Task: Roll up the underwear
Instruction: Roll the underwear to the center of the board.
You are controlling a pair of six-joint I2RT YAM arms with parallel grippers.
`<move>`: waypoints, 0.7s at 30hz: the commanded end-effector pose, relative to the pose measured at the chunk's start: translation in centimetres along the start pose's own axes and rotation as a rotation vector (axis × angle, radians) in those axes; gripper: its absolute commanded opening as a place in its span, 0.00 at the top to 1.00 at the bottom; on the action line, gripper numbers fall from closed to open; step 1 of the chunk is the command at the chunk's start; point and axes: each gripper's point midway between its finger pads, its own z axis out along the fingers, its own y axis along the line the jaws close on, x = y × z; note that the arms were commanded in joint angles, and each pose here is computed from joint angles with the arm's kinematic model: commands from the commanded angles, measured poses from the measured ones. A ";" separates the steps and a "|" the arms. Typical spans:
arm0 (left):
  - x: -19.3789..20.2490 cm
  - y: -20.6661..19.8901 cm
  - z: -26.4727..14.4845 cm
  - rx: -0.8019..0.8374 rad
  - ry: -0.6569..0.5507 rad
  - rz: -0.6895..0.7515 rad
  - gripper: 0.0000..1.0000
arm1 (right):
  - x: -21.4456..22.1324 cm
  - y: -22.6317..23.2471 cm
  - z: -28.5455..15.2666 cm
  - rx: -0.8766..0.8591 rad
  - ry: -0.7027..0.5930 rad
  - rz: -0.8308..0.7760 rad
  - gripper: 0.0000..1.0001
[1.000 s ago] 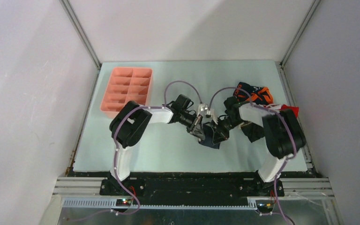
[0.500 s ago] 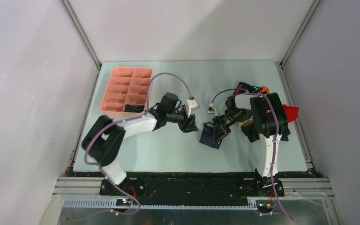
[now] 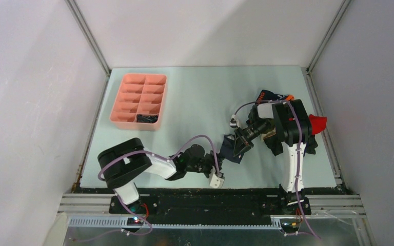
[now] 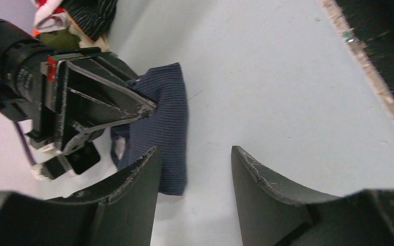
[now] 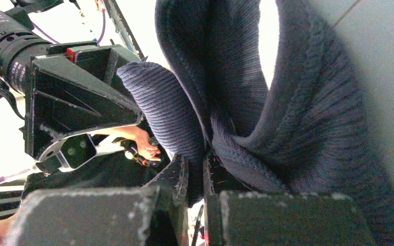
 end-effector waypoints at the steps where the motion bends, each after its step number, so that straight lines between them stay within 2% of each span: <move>1: -0.3 3.9 0.2 -0.148 0.031 0.214 0.42 | 1.2 -2.2 0.3 0.081 0.068 0.011 1.00; 7: 2.1 3.9 1.4 -0.147 0.126 0.265 0.42 | 1.2 -2.2 0.2 0.080 0.068 0.013 1.00; 11: 3.3 4.2 2.4 -0.115 0.184 0.268 0.48 | 1.2 -2.2 0.3 0.079 0.069 0.013 1.00; 15: 4.4 3.4 3.1 -0.038 0.249 0.273 0.65 | 1.3 -2.2 0.3 0.077 0.068 0.016 1.00; 16: 4.6 3.4 3.2 -0.016 0.267 0.283 0.72 | 1.2 -2.2 0.3 0.077 0.067 0.016 1.00; 20: 5.3 1.8 3.6 0.121 0.314 0.306 0.96 | 1.2 -2.0 0.2 0.078 0.065 0.001 0.85; 21: 5.8 1.0 3.4 0.168 0.330 0.296 0.98 | 1.2 -1.8 0.0 0.082 0.058 -0.013 0.73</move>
